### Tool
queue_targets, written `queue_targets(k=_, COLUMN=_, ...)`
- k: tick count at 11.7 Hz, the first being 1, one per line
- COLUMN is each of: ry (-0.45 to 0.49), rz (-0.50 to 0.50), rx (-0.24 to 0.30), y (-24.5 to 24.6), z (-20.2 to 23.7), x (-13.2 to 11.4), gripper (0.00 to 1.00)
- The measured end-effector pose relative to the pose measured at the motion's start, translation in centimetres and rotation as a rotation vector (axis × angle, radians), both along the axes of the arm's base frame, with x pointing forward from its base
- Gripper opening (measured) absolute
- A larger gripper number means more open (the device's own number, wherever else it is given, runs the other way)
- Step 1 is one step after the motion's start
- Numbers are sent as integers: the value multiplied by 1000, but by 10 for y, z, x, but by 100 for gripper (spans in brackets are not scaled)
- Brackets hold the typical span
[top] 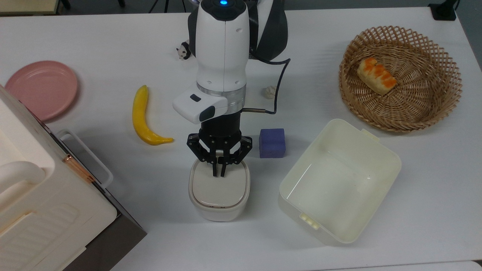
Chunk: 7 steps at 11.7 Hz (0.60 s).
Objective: Open the trash can
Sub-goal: 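Lower the gripper onto the trash can lid and press it open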
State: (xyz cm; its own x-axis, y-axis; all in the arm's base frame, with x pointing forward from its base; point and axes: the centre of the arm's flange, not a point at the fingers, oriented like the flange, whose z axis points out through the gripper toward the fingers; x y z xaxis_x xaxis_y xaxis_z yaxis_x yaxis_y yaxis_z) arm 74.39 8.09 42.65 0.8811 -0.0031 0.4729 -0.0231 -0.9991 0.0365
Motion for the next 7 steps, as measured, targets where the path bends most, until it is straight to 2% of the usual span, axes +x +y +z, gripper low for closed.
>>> queue_targets(k=7, ry=-9, rz=6, rx=-6, y=0, z=9, x=-2, gripper=17)
